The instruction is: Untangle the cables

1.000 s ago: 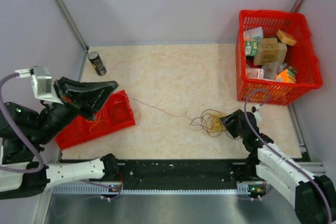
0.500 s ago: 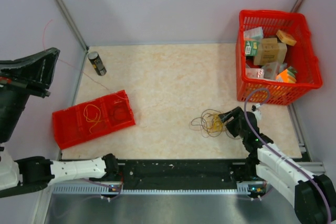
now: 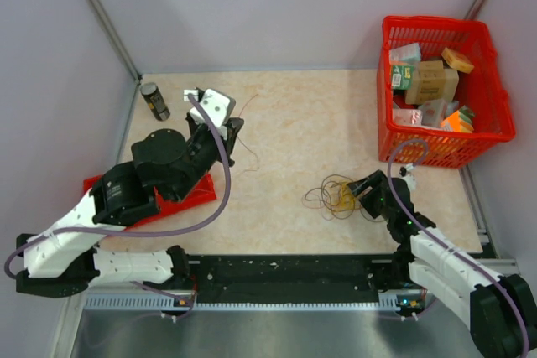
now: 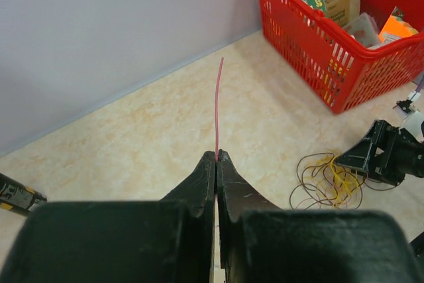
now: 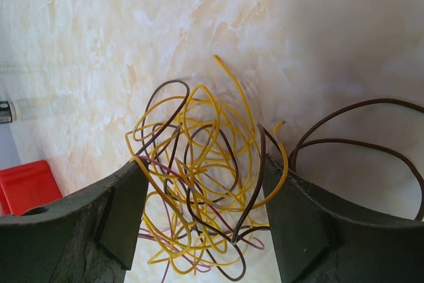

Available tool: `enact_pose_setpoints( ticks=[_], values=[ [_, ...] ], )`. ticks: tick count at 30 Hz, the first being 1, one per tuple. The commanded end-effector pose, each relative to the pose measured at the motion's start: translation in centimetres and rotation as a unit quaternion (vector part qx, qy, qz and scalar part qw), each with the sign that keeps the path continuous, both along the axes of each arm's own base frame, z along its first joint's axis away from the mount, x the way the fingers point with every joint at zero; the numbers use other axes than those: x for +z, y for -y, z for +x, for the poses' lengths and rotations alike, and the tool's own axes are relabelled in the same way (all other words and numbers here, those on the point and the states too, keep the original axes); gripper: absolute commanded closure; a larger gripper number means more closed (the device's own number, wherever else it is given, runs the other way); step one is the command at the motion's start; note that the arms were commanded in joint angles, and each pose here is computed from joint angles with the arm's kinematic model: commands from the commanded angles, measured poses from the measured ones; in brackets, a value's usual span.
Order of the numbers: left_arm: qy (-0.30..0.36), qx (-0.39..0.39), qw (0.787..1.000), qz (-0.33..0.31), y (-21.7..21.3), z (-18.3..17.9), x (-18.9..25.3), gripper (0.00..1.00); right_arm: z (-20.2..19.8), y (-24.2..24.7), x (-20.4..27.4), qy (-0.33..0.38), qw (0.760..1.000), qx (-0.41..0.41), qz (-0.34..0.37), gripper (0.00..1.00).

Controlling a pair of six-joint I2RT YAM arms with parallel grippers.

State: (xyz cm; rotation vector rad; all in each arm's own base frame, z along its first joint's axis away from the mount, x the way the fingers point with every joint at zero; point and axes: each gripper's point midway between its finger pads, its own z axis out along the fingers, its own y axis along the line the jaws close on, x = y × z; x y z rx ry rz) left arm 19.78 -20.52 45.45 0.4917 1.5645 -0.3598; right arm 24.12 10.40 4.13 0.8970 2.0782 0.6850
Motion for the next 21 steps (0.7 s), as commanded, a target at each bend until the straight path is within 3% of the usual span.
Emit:
enact_pose_setpoints(
  ticks=[1, 17, 21],
  values=[
    [0.039, 0.011, 0.995, -0.089, -2.2, -0.5, 6.3, 1.00, 0.6, 0.0, 0.6, 0.020, 1.000, 0.004, -0.001, 0.32],
    [0.145, 0.015, 0.982, -0.119, -5.4, -1.4, 17.5, 1.00, 0.8, -0.2, 0.6, 0.019, 1.000, 0.009, 0.002, 0.33],
    [0.131, 0.019, 0.986, -0.105, -3.9, -0.6, 15.4, 1.00, 0.8, -0.3, 0.5, 0.017, 1.000, 0.010, 0.002, 0.33]
  ],
)
